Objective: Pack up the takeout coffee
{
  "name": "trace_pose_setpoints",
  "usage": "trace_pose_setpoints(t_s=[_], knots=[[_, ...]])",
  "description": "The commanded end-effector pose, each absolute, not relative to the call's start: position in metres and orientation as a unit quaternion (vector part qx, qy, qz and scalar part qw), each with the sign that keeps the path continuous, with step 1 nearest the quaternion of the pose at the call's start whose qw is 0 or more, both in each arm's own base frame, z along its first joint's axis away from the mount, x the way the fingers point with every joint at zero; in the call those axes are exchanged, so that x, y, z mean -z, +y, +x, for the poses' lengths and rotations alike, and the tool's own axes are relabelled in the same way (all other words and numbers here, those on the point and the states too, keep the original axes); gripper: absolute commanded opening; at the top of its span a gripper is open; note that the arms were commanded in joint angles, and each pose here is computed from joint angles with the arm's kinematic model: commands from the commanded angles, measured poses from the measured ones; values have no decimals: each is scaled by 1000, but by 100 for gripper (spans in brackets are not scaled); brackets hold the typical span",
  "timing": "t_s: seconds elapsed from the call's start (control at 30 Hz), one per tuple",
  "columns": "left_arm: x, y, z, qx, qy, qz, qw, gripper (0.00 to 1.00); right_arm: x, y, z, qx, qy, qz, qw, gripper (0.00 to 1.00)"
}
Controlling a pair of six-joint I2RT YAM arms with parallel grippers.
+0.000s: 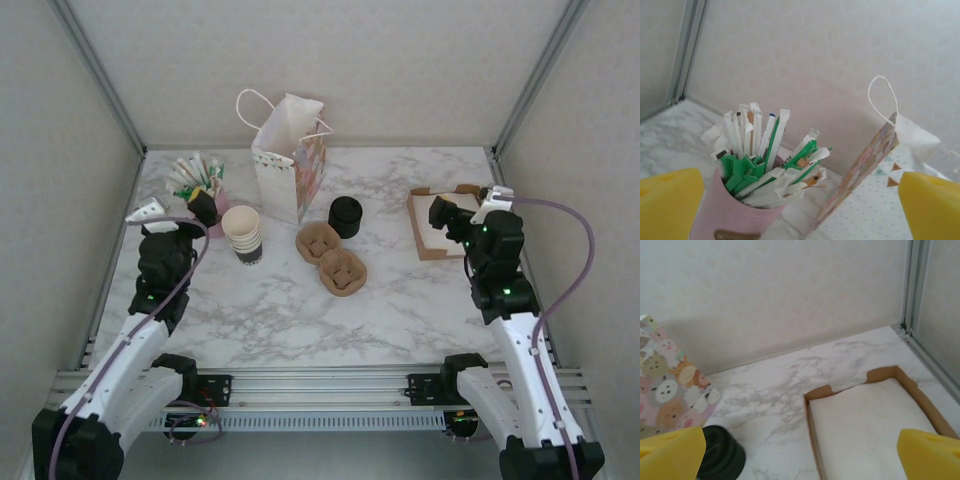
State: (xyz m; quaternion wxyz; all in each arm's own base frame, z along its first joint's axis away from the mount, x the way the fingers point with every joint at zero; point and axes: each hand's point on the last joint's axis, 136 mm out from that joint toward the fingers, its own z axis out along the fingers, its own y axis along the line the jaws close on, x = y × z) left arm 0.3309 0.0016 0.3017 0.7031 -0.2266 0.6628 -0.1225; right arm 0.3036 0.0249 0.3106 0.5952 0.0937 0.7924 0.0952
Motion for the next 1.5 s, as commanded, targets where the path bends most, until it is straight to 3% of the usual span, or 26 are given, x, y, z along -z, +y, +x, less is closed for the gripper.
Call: trace_pose_setpoints(t_s=[0.0, 0.4, 0.67, 0.83, 1.0, 1.47], knots=[[-286, -4, 319, 146, 706, -251, 646, 100, -286, 40, 275, -134, 840, 83, 519, 99], [-308, 8, 297, 181, 700, -334, 604, 100, -258, 60, 259, -192, 873, 94, 438, 99], [-294, -23, 320, 162, 796, -259, 522, 99, -231, 66, 271, -216, 884, 145, 388, 99], [-278, -37, 330, 139, 848, -215, 464, 95, -227, 88, 276, -275, 876, 114, 379, 99], [-257, -54, 334, 98, 889, -173, 413, 76, -221, 110, 277, -324, 871, 75, 362, 98], [-218, -63, 346, 43, 925, -145, 350, 47, -204, 132, 272, -323, 887, 32, 329, 93]])
